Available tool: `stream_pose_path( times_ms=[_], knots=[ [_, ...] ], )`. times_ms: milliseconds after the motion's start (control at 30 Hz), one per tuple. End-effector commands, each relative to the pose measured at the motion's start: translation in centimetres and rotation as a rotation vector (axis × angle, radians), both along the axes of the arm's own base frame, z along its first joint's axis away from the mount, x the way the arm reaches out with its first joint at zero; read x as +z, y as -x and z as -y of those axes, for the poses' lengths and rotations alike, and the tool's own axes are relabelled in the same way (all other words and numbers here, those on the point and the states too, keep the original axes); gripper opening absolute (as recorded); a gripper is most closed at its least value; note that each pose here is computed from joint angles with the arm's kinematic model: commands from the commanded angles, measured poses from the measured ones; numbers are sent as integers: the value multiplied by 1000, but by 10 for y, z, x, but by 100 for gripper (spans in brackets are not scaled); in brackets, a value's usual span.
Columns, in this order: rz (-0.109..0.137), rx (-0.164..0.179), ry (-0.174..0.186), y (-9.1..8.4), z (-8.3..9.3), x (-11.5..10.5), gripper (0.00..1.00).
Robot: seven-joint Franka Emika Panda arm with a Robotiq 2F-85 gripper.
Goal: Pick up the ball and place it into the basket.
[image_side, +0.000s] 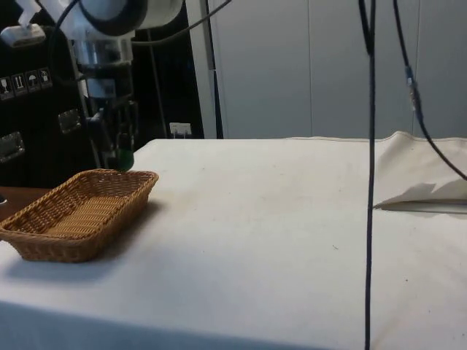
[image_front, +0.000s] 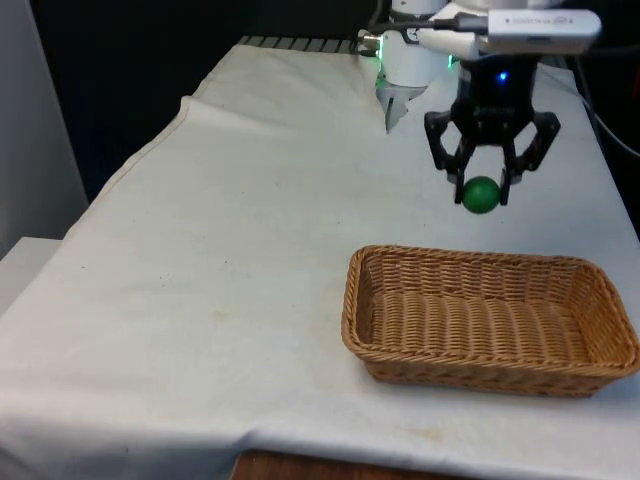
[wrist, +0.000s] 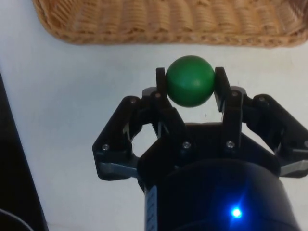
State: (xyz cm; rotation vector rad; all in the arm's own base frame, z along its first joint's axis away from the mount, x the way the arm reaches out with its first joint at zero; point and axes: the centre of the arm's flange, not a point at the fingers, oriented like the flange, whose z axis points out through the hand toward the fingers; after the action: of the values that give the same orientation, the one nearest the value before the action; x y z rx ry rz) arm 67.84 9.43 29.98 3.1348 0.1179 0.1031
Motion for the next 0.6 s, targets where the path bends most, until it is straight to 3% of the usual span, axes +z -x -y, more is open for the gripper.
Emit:
stream_pose_path(
  times_ms=[0,67,100,333,567],
  knots=[
    [-9,-5,-7,-5,-3,-1,0],
    [7,-3,0,-8,-4,-2,0],
    [0,-9,-5,-12,-6,0,0],
    [18,-15,-17,-29,-13,-5,0],
    [28,-21,-29,-45,-18,-23,0]
  ],
)
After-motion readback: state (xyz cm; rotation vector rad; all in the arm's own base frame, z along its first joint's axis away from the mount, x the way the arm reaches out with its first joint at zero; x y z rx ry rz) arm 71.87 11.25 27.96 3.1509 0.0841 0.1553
